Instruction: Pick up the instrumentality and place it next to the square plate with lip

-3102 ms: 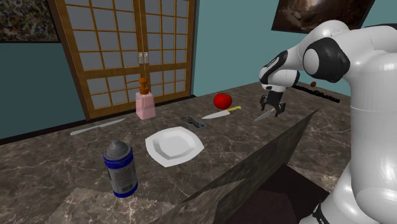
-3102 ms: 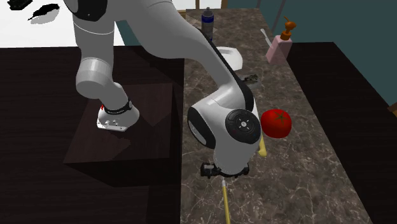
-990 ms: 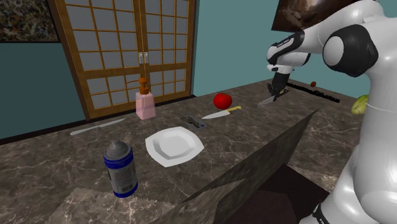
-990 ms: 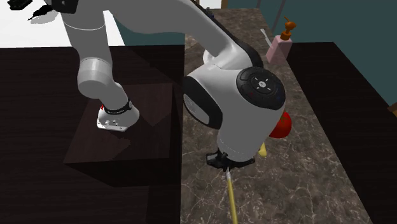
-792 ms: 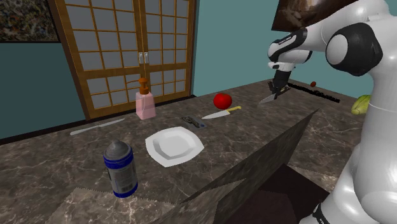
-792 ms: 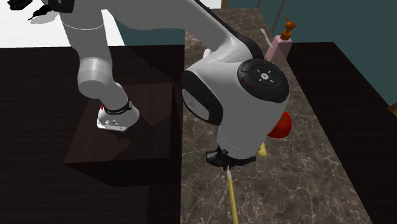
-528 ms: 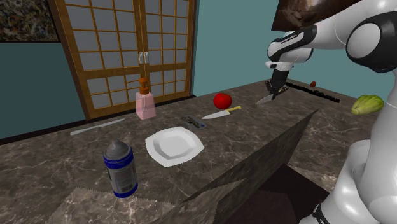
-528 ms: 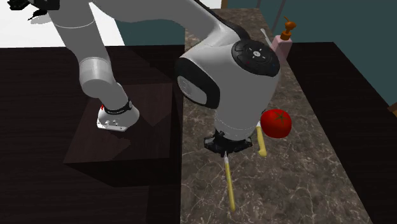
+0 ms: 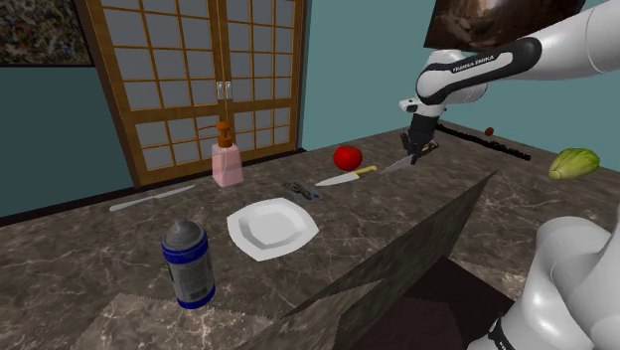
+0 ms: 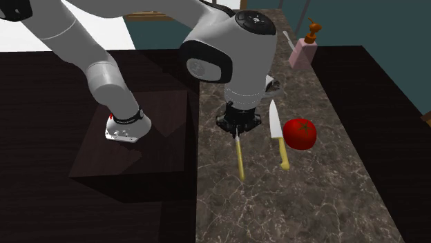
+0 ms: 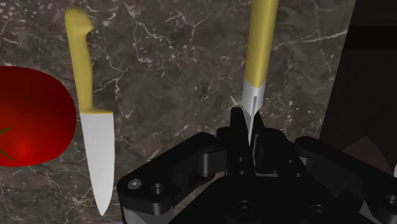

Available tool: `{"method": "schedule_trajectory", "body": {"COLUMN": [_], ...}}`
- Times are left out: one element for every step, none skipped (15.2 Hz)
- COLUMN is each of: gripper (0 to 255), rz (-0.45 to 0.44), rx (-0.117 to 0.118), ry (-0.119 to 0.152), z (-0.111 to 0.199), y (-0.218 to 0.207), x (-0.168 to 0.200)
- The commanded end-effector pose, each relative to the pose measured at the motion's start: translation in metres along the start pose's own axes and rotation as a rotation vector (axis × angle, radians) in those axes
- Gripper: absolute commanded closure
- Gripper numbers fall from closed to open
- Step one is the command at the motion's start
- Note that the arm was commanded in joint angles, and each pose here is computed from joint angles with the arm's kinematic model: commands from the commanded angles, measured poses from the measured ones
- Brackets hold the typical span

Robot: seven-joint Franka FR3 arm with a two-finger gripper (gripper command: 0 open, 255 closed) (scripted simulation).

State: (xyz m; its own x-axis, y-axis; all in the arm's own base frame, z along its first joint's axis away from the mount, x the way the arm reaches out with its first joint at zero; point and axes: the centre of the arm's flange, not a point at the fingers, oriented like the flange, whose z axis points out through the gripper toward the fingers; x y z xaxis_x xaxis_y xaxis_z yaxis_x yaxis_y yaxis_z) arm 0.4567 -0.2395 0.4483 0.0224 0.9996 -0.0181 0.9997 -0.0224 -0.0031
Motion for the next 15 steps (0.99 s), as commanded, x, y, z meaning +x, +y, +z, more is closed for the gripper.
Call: {"method": "schedule_trajectory", "body": {"gripper": [255,255,255,255,255,255,255,255,255,255,255,255,255,255,255], "rz": [0.002,0.002,0.002,0.002,0.002,0.002,0.002,0.002,0.002,0.002,0.002,0.002,0.002,0.002,0.002], "rx": [-0.001,-0.001,-0.001,-0.001,-0.001,-0.001,-0.001,-0.001,-0.001,-0.001,-0.001,-0.001,-0.001,-0.001,-0.001], "ry": [-0.003,-0.003,-0.003,-0.003,-0.003,-0.003,-0.003,-0.003,-0.003,-0.003,-0.003,-0.003,-0.003,-0.003,-0.003], "z": [-0.002,-0.003,-0.003,-0.003,-0.003,-0.004,-0.004,-0.004,-0.004,-0.005,-0.005,-0.005,-0.005,-0.006,-0.006], "y": [-0.004,-0.005,-0.006,-0.008,-0.009,-0.010,-0.012,-0.013,-0.014,-0.016,-0.017,-0.019,-0.020,-0.021,-0.023], "x": [0.028,0.041,0.054,0.067,0.080,0.093,0.107,0.120,0.133,0.146,0.159,0.172,0.185,0.198,0.212]}}
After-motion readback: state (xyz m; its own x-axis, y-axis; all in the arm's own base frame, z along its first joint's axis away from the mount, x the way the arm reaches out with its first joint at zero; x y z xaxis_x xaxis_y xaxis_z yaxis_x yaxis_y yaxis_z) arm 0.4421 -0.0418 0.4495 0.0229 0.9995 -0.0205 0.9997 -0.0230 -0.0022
